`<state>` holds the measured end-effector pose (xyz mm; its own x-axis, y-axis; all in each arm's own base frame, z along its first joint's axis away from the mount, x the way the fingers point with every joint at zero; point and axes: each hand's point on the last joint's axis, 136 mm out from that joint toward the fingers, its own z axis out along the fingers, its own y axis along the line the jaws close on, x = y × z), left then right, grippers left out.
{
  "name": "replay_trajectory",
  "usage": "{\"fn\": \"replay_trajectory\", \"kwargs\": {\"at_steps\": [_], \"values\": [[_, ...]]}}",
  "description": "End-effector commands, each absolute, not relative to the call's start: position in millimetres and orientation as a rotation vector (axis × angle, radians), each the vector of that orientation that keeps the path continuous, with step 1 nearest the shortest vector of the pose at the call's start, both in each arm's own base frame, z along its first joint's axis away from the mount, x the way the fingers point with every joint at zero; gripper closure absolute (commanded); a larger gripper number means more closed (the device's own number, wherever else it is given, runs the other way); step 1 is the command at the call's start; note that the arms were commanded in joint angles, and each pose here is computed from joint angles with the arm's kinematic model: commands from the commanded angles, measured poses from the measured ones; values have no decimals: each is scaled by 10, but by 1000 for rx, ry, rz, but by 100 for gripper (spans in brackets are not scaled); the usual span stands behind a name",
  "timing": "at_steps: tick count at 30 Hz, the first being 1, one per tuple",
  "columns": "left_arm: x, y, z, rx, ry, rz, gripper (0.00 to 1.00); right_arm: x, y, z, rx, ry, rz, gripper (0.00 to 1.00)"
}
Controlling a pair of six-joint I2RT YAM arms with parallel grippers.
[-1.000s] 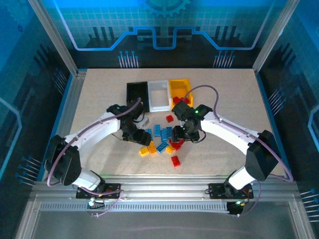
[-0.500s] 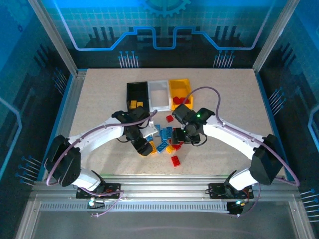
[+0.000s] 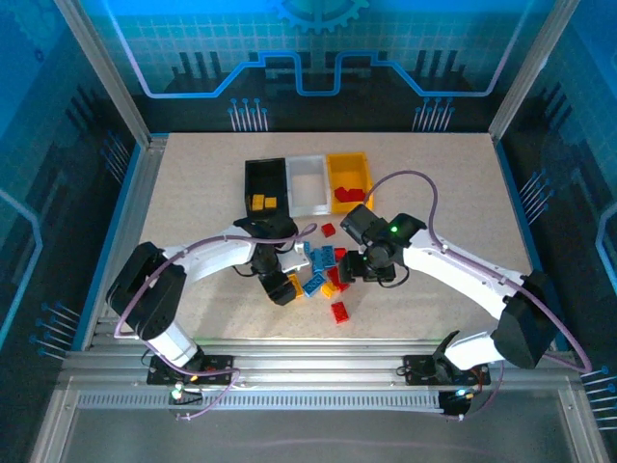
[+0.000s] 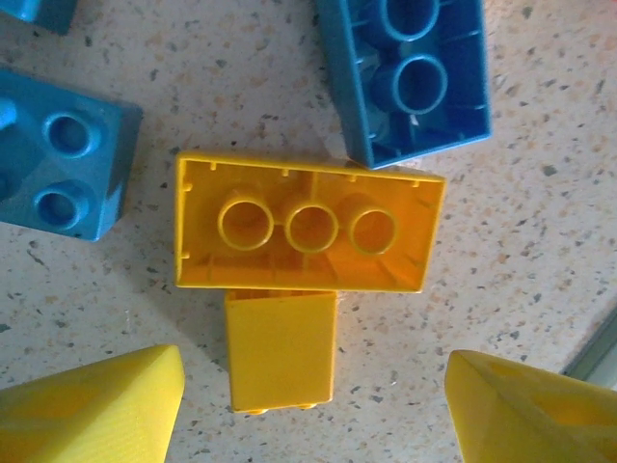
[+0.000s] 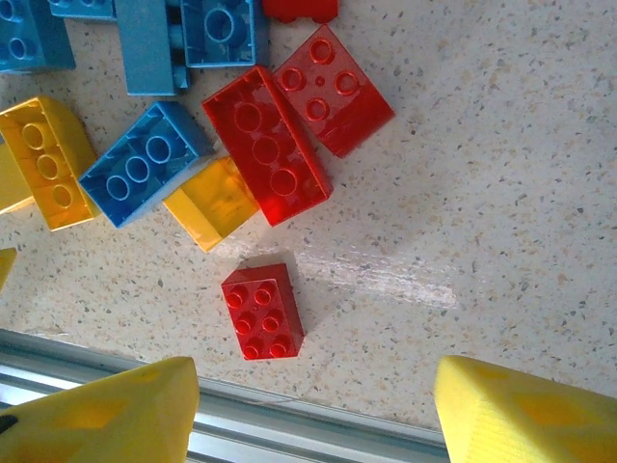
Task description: Sort the legos into containers by color
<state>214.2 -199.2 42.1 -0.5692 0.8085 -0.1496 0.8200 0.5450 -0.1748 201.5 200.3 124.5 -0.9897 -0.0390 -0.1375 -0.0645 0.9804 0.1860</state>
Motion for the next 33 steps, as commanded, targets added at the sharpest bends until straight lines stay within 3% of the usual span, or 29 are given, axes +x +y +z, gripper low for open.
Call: {"fn": "replay_trajectory", "kwargs": {"at_steps": [1, 16, 33], "values": [[2195, -1955, 359, 1478, 2709, -280, 27, 1992, 1912, 1240, -31, 3003, 263, 33], [2152, -1859, 11, 1532, 2784, -142, 34, 2045, 1880, 1231, -25, 3006, 266, 32], [2225, -1742, -93, 1462, 2845, 21, 56, 2092, 1914, 1276, -27, 2992, 280, 32]]}}
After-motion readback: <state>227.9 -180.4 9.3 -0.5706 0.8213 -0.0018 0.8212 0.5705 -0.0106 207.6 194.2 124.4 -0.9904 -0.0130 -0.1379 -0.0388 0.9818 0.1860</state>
